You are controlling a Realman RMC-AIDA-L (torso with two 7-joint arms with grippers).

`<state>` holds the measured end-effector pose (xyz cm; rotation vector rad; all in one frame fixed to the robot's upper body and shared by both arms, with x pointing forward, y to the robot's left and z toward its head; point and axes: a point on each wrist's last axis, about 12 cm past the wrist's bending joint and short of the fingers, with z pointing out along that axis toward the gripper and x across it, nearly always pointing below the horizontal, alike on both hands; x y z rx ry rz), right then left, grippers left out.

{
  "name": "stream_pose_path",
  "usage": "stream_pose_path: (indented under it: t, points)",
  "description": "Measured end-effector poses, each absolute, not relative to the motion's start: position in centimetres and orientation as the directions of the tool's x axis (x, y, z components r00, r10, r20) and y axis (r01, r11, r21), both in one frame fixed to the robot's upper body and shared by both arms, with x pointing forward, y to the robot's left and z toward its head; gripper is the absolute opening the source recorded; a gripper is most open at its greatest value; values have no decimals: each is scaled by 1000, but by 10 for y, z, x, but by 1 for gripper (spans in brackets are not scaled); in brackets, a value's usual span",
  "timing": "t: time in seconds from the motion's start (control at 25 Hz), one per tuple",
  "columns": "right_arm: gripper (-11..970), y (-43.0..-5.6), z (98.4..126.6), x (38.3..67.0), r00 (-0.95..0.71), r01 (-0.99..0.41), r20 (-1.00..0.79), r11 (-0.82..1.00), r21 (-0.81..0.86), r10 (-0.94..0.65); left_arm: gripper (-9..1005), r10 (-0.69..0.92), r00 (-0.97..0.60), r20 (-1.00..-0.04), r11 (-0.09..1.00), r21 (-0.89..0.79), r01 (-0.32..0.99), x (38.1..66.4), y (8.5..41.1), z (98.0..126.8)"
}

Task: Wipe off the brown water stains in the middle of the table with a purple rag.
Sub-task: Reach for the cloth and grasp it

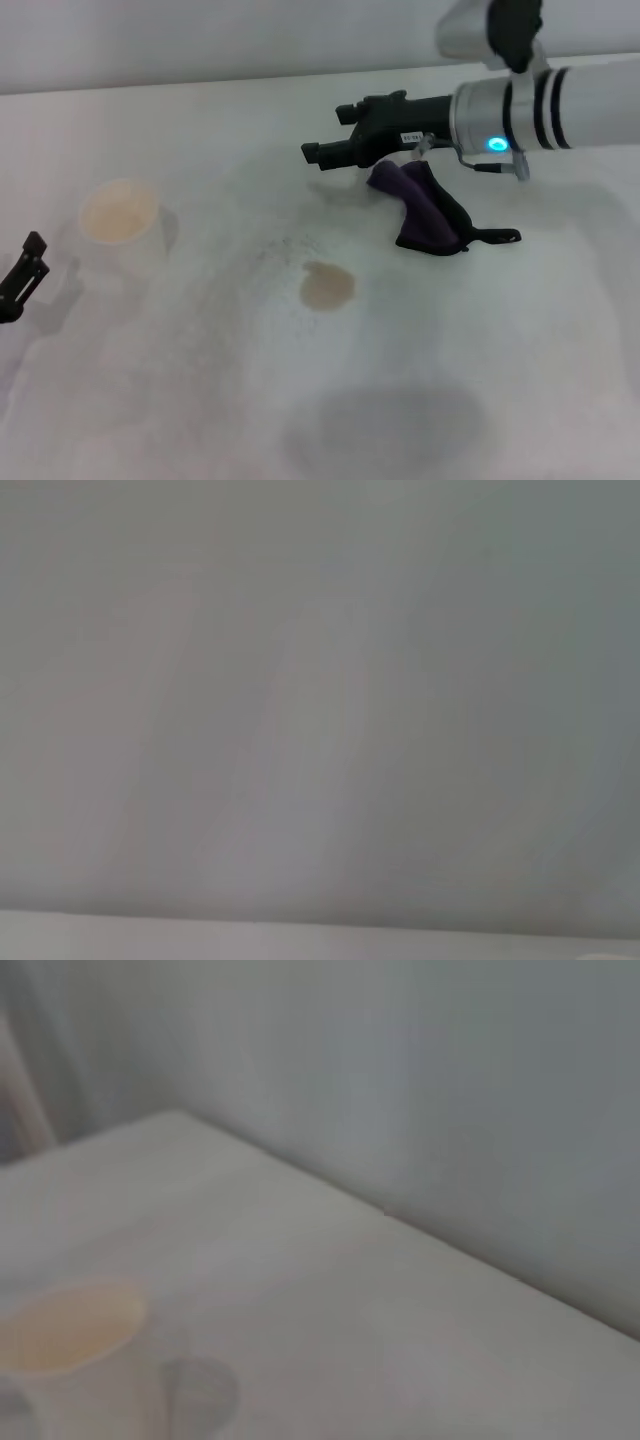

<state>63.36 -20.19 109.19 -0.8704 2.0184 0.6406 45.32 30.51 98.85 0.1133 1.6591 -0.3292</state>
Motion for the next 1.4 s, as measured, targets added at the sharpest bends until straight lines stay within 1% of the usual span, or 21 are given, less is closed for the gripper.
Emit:
stream_pose_path:
  t: [0.12,0.24,0.36,0.52,0.68,0.88,1.08,1.4]
  points:
    - [860,-195,1101,632,-395,-781,-824,620,70,-406,887,-120,-114,-986,953,-147,266,455,305,990]
    - [858,-197,1111,629,-407,-766,-789,642,20,-460,888,-124,-102,-987,954,-147,260,459,306,992]
    - [851,-205,1120,622,-431,-733,-734,678,-55,-525,888,-127,-94,-987,954,-147,260,464,305,994]
    - [841,-207,1123,608,-447,-721,-677,684,-115,-585,888,-136,-85,-987,958,-153,243,466,307,995]
    - [832,-208,1119,597,-477,-719,-642,687,-108,-600,888,-147,-76,-986,962,-161,221,467,309,996]
    - [820,-215,1102,595,-516,-702,-610,705,-102,-602,888,-149,-68,-987,962,-160,223,472,308,998]
    - [809,-219,1091,600,-542,-686,-587,720,-104,-601,888,-153,-67,-986,962,-164,218,476,307,999]
    - [790,-213,1084,611,-562,-692,-545,715,-102,-622,887,-166,-65,-984,963,-176,203,478,308,1000]
